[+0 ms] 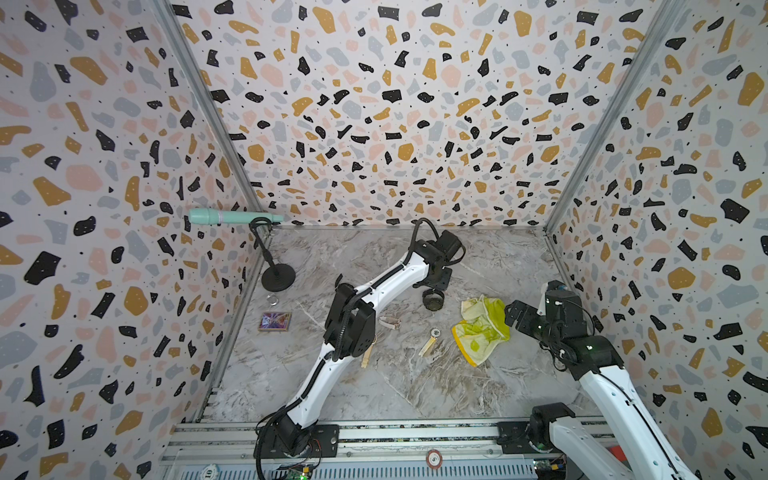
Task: Wipe the watch dial
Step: Adjust the watch at the center of the board.
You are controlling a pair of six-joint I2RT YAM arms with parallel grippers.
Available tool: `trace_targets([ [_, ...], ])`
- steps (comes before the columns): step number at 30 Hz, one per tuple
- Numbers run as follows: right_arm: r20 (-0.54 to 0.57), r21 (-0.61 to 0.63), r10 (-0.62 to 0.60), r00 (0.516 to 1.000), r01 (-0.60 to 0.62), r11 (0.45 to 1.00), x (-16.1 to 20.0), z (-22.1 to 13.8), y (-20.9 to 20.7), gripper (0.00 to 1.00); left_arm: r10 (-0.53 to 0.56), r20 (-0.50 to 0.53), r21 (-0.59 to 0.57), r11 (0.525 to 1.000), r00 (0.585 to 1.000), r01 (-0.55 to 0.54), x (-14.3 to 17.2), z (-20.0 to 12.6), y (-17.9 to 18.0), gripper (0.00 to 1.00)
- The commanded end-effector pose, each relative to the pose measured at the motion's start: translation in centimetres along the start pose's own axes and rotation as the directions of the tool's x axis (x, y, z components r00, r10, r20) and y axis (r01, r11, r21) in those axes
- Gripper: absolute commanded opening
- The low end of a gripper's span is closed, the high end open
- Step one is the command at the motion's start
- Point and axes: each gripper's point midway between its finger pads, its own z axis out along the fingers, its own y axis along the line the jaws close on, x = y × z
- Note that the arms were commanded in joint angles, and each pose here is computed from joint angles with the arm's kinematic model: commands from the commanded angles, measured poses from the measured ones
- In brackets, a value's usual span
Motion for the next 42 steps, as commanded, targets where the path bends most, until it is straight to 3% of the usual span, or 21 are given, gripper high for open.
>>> trace_targets([
  [1,-0.015,-0.004,-0.013,1.0,0.013,1.0,0.3,-0.1,0.1,0.99,0.068,-0.006,-0.068,0.995,0.998,-0.069,0.3,-0.1,1.1,0.52],
  [9,-0.009,-0.004,-0.01,1.0,0.01,1.0,0.2,-0.3,0.1,0.99,-0.003,-0.067,-0.101,0.995,0.998,-0.004,2.0,1.7,3.0,0.51],
  [12,-0.012,-0.006,-0.01,1.0,0.01,1.0,0.2,-0.3,0.2,0.99,0.021,-0.038,-0.102,0.995,0.999,-0.025,1.7,1.1,3.1,0.51],
  [21,-0.027,-0.013,-0.019,0.999,0.019,1.0,0.4,0.0,0.3,0.99,0.259,0.02,0.001,0.966,0.966,-0.259,1.2,-1.5,1.7,0.54],
  [28,-0.036,-0.017,-0.024,0.999,0.024,1.0,0.5,0.2,0.5,0.99,0.318,0.062,0.072,0.944,0.946,-0.322,0.8,-2.0,0.1,0.57],
  [37,-0.036,-0.017,-0.028,0.999,0.027,0.999,0.2,0.1,0.6,0.99,0.466,-0.022,0.061,0.884,0.885,-0.464,2.5,1.4,-2.3,0.6],
  [42,-0.033,-0.017,-0.026,0.999,0.025,1.0,0.0,0.0,0.7,0.99,0.48,-0.029,0.071,0.876,0.877,-0.477,3.1,2.4,-2.8,0.61],
])
